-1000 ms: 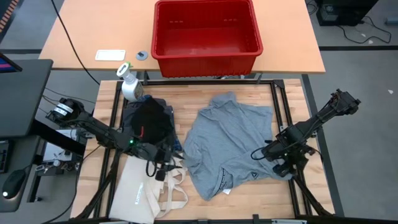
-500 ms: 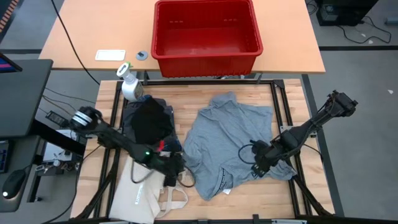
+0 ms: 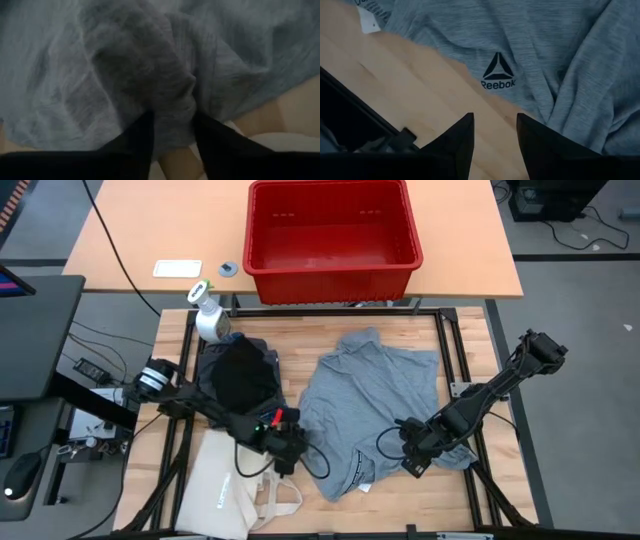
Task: Fold Laundry from Bin
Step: Fold the gray shirt
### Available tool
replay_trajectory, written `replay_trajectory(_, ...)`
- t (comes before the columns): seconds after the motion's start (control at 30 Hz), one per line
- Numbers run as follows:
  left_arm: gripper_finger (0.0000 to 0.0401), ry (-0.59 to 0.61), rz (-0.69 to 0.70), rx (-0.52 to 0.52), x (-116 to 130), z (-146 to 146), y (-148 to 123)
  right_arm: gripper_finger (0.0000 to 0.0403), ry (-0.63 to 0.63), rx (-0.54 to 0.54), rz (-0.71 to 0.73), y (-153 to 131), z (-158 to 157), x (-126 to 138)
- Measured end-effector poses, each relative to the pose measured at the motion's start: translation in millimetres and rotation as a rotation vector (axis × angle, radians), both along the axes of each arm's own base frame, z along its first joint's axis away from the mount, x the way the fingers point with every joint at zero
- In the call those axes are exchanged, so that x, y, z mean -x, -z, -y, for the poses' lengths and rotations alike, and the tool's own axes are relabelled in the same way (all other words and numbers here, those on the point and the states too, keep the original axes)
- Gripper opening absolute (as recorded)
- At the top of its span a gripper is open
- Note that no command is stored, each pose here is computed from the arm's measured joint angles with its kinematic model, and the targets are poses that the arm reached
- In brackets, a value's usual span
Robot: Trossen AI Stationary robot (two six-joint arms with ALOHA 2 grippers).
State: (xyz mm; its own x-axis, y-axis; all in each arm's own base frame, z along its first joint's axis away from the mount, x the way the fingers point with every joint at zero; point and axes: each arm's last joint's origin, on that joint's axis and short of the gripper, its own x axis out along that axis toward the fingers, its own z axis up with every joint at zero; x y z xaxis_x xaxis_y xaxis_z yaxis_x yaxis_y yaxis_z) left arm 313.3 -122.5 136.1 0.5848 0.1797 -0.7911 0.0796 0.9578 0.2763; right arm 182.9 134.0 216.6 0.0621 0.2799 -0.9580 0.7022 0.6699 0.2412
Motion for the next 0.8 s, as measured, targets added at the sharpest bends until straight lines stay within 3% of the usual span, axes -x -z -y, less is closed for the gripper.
replay_trajectory(0.23, 0.0016, 0.02, -0.012, -0.008, 1.0, 0.1, -0.6, 0.0155, 0.005, 0.018, 0.013, 0.1, 0.5, -0.4)
replay_trajectory(0.33, 0.001, 0.038, -0.009, -0.01, 4.7, 3.0, -6.2, 0.0155, 0.004, 0.013, 0.01, 0.1, 0.3, -0.4)
replay_trajectory(0.5, 0.0005, 0.104, 0.038, 0.037, 17.7, 10.5, -37.5, 0.0155, -0.014, 0.004, 0.021, -0.2, -0.3, -1.0)
replay_trajectory(0.67, 0.0004, 0.135, 0.042, 0.061, 50.1, 7.7, -80.9, 0.0155, -0.029, 0.004, 0.031, -0.3, -0.5, -1.5)
replay_trajectory(0.8, 0.0006, 0.059, 0.082, 0.037, 79.1, -5.2, -112.5, 0.0155, -0.036, 0.008, 0.037, -0.3, -0.5, -1.6)
